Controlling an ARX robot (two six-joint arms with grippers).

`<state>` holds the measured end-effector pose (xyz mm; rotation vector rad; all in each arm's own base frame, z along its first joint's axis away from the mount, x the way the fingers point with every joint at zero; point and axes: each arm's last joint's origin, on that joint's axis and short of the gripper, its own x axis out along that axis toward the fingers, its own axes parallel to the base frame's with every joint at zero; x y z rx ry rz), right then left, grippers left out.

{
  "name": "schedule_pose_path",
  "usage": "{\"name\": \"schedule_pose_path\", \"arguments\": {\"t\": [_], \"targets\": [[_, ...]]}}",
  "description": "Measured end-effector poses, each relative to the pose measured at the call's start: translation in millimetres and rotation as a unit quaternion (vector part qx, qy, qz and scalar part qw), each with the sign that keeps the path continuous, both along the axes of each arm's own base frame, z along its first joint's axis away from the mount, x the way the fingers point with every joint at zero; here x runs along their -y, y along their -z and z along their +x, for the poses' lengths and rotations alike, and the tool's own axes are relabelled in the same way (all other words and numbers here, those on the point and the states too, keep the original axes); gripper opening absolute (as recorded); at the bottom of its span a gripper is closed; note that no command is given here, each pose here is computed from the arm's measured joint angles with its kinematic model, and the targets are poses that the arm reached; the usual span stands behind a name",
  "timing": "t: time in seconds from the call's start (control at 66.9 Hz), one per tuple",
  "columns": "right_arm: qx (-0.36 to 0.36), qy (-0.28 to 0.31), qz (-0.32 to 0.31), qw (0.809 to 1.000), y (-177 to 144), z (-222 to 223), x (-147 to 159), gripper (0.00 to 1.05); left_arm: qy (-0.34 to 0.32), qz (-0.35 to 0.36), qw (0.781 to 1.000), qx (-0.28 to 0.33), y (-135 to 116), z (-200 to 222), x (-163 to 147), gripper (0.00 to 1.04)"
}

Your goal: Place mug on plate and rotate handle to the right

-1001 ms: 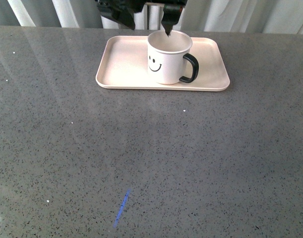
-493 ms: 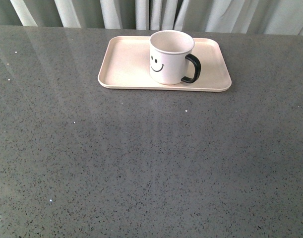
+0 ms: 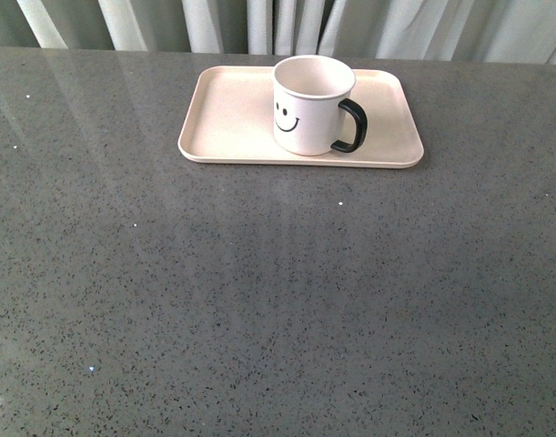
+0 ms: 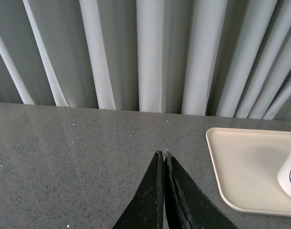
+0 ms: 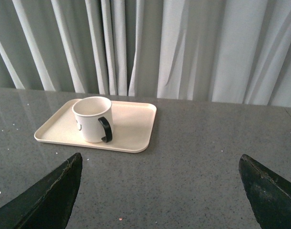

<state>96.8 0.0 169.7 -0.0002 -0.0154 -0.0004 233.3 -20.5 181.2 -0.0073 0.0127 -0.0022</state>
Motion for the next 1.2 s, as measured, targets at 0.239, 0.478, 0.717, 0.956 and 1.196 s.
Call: {"name": "schedule_pose_path", "arguments": {"t": [0.239,0.478,0.717,0.956,1.196], "targets": [[0.0,0.0,0.0,1.0,0,0,0,0.96,0.002,0.0,1.0,0.003,5,-34,-10,0.01],[0.0,0.0,0.0,1.0,0,0,0,0.96,0.001,0.0,1.0,-0.002,19,-59,-20,0.01],[0.0,0.0,0.0,1.0,0,0,0,0.96,0.0,0.0,1.0,0.001,17,-78,-20,0.01],[0.0,0.0,0.0,1.0,0,0,0,0.96,0.0,0.0,1.0,0.001,17,-92,-20,0.01],[0.0,0.0,0.0,1.0,0,0,0,0.96,0.0,0.0,1.0,0.011,11,-106,-20,0.01]]}}
